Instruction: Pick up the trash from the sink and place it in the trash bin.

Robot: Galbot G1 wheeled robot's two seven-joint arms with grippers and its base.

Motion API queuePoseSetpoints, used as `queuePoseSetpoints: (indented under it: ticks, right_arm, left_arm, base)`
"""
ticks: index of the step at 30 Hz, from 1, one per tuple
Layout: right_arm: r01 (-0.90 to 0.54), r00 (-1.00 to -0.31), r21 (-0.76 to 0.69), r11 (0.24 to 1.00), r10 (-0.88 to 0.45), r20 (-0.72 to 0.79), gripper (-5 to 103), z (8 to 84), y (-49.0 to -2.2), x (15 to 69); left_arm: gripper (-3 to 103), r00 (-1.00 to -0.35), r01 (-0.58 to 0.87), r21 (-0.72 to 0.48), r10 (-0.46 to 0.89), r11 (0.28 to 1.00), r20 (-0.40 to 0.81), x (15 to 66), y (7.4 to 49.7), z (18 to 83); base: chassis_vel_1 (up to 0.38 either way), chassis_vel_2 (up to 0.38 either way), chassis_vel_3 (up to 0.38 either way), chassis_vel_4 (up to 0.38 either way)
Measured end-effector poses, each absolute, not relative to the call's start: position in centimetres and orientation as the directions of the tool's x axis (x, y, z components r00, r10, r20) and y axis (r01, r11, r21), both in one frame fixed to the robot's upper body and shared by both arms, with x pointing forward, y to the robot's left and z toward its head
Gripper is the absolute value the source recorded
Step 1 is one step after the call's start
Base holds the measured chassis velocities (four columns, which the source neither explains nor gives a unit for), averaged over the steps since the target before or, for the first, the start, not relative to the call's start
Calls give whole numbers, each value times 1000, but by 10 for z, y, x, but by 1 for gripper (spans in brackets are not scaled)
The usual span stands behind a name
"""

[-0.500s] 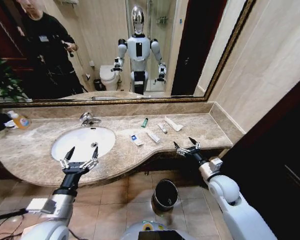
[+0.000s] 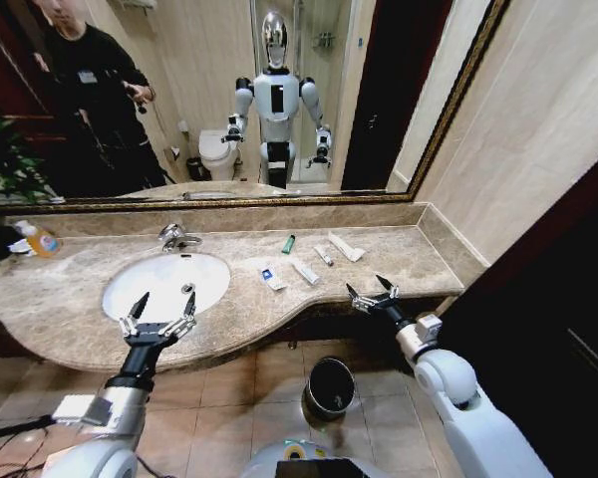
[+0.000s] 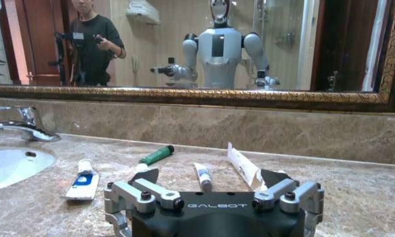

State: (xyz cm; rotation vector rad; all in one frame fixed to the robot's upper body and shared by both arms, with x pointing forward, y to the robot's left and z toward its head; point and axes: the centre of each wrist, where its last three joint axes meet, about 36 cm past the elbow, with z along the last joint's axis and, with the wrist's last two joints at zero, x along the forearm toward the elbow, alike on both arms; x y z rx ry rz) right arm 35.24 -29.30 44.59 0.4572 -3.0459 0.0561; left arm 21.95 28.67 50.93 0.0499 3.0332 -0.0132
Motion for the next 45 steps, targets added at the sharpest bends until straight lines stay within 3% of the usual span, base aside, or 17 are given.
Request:
queuePoseSetpoints:
  ticks: [25,45]
  right_arm:
    - [-272,-960,-8,962,-271,69,100,441,-301,365]
    - [-322,-941,-15,946,-319,112,100,445,-330,441]
  left_arm:
    - [100,-994,33,-7,32,999,-108,219,287,509]
    - [100,-994,33,-7,32,999,-108,219,287,509]
  base:
    - [0,0,0,0]
    - [0,0,0,0]
